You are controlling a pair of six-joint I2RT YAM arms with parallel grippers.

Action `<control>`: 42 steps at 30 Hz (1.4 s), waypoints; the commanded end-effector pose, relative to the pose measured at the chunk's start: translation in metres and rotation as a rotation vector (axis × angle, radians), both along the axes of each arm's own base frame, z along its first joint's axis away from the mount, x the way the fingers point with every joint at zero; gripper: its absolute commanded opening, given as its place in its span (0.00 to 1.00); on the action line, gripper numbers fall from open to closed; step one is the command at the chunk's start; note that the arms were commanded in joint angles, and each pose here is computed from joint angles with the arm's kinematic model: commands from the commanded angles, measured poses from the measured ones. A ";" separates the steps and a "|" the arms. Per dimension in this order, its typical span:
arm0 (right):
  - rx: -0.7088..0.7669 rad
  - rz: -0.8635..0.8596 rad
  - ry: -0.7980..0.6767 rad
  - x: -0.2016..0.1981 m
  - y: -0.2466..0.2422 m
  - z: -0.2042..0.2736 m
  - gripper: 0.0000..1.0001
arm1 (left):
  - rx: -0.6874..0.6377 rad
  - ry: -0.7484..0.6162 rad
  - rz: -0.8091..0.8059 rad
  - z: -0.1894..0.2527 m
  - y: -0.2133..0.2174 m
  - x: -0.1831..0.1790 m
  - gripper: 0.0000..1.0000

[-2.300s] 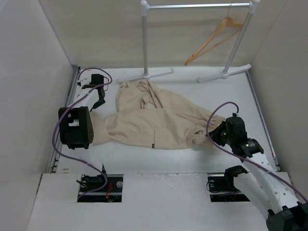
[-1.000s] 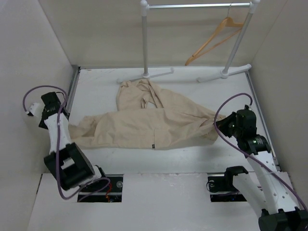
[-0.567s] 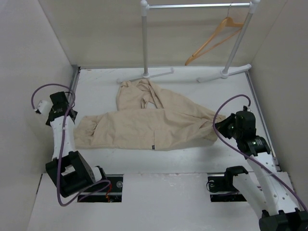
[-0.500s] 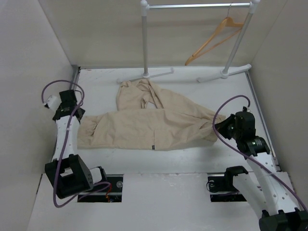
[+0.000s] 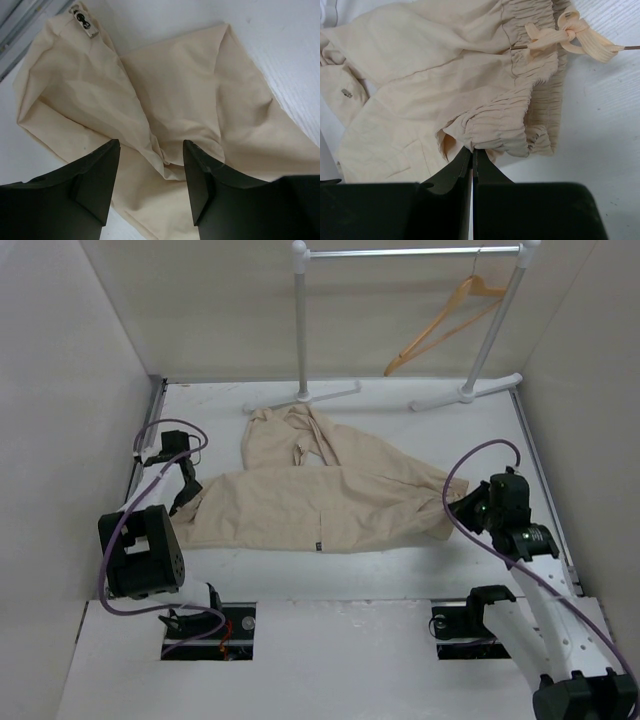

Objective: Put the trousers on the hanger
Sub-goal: Flatten out the trousers at the center of the board.

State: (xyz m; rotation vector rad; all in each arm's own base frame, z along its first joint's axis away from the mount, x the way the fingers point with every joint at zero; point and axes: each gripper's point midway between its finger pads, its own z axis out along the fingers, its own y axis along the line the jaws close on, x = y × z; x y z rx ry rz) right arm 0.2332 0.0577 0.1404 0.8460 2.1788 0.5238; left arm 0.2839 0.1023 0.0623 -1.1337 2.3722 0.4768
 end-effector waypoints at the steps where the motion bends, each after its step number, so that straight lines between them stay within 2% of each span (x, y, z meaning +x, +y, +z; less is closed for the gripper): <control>1: 0.003 0.010 -0.034 0.003 0.002 0.004 0.03 | -0.028 0.030 0.027 -0.009 0.005 -0.003 0.49; 5: -0.004 0.011 -0.037 0.000 -0.001 0.002 0.03 | -0.043 0.040 0.069 -0.018 0.004 -0.019 0.44; 10: 0.002 0.016 -0.022 -0.002 0.001 -0.007 0.03 | -0.060 0.051 0.093 -0.028 0.005 -0.020 0.37; 12: 0.002 0.012 -0.019 -0.001 0.001 -0.008 0.03 | -0.058 0.034 0.107 -0.027 0.007 -0.013 0.23; 14: 0.001 0.014 -0.014 0.000 0.001 -0.008 0.03 | -0.044 -0.013 0.133 -0.019 0.012 -0.006 0.09; 15: 0.001 0.014 -0.016 0.000 0.001 -0.007 0.03 | -0.041 -0.054 0.163 -0.011 0.015 -0.004 0.05; 18: -0.005 0.007 -0.022 -0.001 -0.001 -0.005 0.03 | -0.031 -0.182 0.247 0.016 0.029 -0.001 0.03; 22: -0.013 -0.040 -0.024 -0.002 -0.012 -0.003 0.02 | -0.009 -0.294 0.387 0.045 0.059 -0.015 0.02; 27: -0.006 -0.054 -0.002 -0.001 -0.014 -0.003 0.02 | 0.030 -0.310 0.646 0.050 0.118 -0.052 0.04; 29: -0.011 -0.065 0.010 -0.002 -0.016 -0.003 0.02 | 0.031 -0.253 0.714 0.040 0.135 -0.066 0.12; 30: -0.018 -0.070 0.017 -0.002 -0.017 -0.003 0.02 | 0.028 -0.226 0.741 0.038 0.139 -0.073 0.19; 32: -0.032 -0.088 0.037 -0.005 -0.021 -0.003 0.01 | 0.048 -0.237 0.758 0.050 0.144 -0.075 0.30; 34: -0.042 -0.106 0.067 -0.010 -0.026 -0.006 0.01 | 0.095 -0.289 0.712 0.074 0.139 -0.062 0.37; 36: -0.041 -0.093 0.107 -0.016 -0.024 -0.011 0.00 | 0.135 -0.328 0.618 0.096 0.122 -0.042 0.40; 39: -0.040 -0.035 0.162 -0.028 -0.011 -0.015 0.00 | 0.133 -0.360 0.407 0.110 0.071 -0.001 0.42; 42: -0.052 0.031 0.136 -0.037 0.003 -0.007 0.02 | 0.081 -0.364 0.213 0.104 0.010 0.037 0.44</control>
